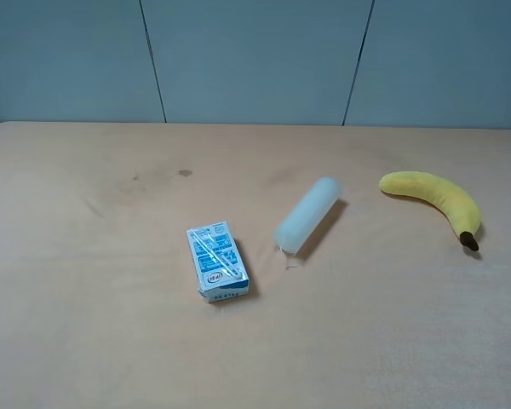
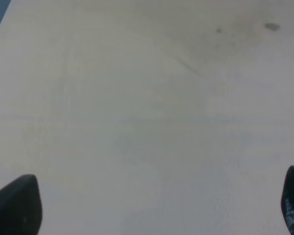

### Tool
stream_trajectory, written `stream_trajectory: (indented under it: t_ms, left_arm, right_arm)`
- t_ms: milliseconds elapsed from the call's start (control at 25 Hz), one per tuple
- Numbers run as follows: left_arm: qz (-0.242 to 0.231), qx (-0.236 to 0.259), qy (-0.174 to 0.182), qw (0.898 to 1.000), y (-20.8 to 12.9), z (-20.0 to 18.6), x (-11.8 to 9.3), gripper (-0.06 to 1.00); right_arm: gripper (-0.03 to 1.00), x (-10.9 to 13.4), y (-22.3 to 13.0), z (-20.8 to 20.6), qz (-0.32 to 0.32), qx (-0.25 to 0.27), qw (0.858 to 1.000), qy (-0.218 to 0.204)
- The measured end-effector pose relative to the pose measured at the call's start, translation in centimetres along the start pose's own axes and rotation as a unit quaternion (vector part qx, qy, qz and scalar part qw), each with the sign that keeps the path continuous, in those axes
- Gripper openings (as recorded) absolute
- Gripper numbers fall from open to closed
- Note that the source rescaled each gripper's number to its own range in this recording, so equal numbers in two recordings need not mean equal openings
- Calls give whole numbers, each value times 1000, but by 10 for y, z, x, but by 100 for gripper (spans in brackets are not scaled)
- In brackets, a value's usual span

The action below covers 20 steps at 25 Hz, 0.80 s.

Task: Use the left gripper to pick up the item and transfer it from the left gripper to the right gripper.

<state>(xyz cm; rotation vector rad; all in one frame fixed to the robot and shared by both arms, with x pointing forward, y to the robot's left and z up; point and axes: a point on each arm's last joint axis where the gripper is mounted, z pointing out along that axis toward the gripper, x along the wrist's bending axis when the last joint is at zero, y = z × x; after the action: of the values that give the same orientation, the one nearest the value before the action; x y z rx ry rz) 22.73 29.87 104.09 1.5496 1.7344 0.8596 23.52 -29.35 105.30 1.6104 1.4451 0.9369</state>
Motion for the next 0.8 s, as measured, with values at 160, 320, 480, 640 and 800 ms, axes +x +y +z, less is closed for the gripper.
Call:
stream_trajectory:
  t_ms: [160, 320, 480, 640, 800]
  left_arm:
    - [0, 0, 0, 1000, 0, 0, 0, 97]
    - [0, 0, 0, 1000, 0, 0, 0, 97]
    - [0, 0, 0, 1000, 0, 0, 0, 97]
    - [0, 0, 0, 1000, 0, 0, 0, 97]
    - [0, 0, 0, 1000, 0, 0, 0, 97]
  right_arm:
    - [100, -1, 1, 0, 5, -6, 1000, -8]
    - [100, -2, 1, 0, 14, -7, 1000, -12]
    - [100, -5, 1, 0, 23, -8, 999, -25]
    - [100, -6, 1, 0, 32, -9, 999, -31]
    - [100, -6, 1, 0, 31, -9, 999, -32]
